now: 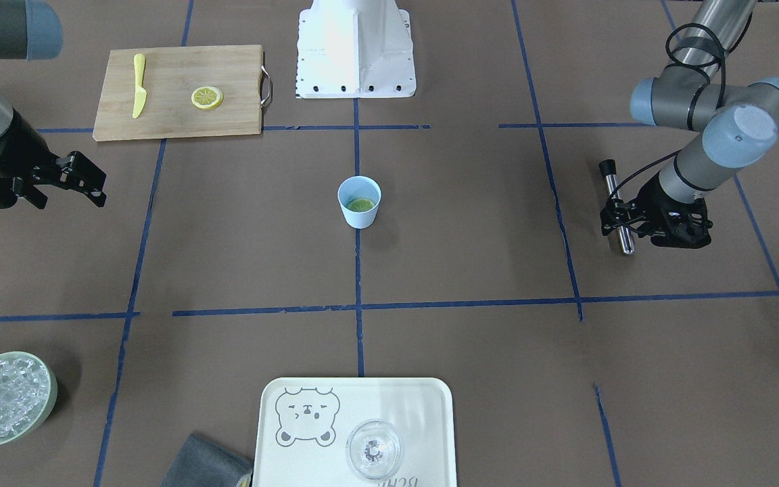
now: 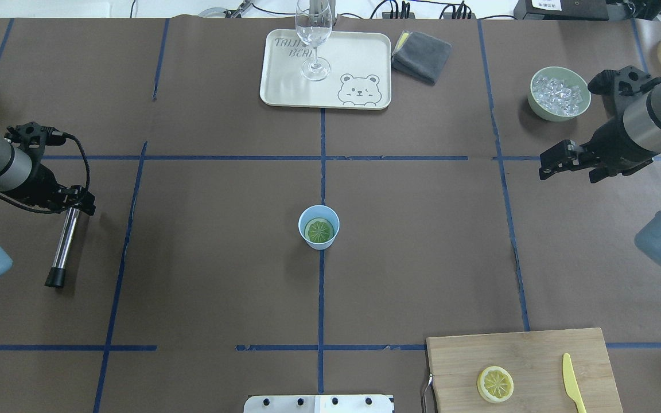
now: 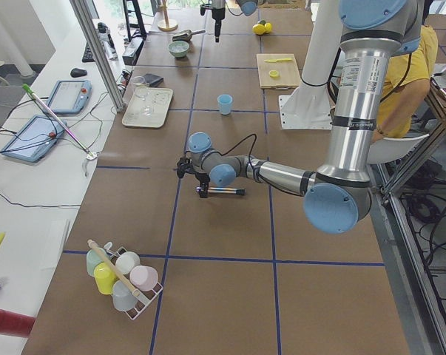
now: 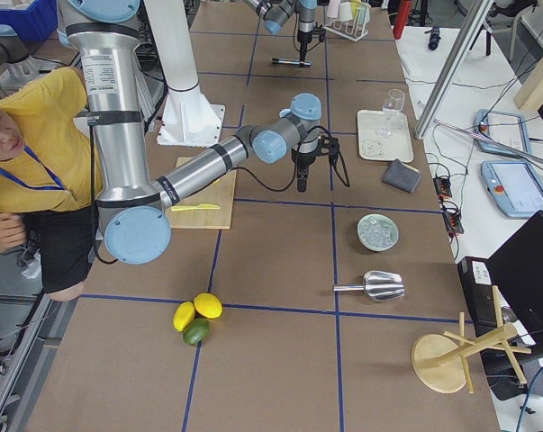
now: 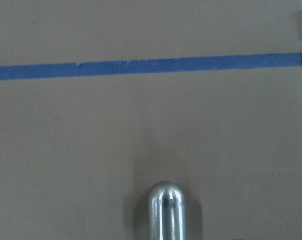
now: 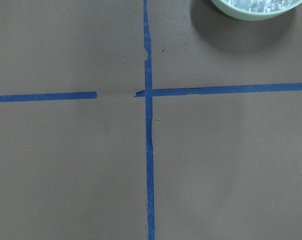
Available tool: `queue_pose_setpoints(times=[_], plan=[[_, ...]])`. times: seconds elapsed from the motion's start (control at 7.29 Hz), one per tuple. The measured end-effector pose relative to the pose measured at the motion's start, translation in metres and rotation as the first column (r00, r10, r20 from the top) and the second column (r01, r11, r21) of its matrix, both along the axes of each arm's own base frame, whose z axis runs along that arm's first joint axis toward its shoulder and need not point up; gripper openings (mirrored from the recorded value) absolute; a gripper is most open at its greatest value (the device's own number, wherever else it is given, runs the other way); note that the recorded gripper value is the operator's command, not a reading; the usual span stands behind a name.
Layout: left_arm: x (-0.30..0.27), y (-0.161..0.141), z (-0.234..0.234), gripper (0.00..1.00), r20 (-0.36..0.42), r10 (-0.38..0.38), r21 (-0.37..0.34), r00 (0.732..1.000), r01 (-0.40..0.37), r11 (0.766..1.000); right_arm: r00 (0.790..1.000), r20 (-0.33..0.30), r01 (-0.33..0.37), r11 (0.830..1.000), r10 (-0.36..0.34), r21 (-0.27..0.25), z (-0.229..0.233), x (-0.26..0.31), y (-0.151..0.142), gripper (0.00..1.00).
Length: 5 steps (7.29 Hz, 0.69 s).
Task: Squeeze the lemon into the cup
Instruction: 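Lift the steel muddler with the left gripper and carry it toward the cup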
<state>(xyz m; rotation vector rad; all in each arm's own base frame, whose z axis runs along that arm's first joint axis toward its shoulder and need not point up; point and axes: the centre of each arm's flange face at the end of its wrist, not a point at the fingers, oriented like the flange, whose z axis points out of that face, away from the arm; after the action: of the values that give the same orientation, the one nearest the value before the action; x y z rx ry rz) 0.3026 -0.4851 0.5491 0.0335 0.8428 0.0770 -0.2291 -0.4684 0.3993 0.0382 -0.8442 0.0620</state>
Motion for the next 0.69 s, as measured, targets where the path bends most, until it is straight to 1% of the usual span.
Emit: queue_pose_setpoints(times=[0.14, 0.55, 0.69], plan=[[0.0, 0.001, 0.0, 0.0, 0.001, 0.003, 0.001, 1.0, -0.003, 1.0, 1.0, 0.005, 0.003, 1.0, -0.003, -0.003, 0.0, 0.001, 0.0, 1.0], [-0.001, 0.002, -0.006, 0.0, 0.0, 0.003, 0.004, 1.0, -0.003, 1.0, 1.0, 0.015, 0.004, 1.0, -0.003, -0.01, 0.0, 0.005, -0.001, 1.0], [-0.004, 0.001, -0.02, 0.0, -0.014, -0.002, 0.021, 1.0, 0.002, 1.0, 1.0, 0.019, 0.002, 1.0, -0.002, -0.013, 0.0, 0.007, -0.001, 1.0]])
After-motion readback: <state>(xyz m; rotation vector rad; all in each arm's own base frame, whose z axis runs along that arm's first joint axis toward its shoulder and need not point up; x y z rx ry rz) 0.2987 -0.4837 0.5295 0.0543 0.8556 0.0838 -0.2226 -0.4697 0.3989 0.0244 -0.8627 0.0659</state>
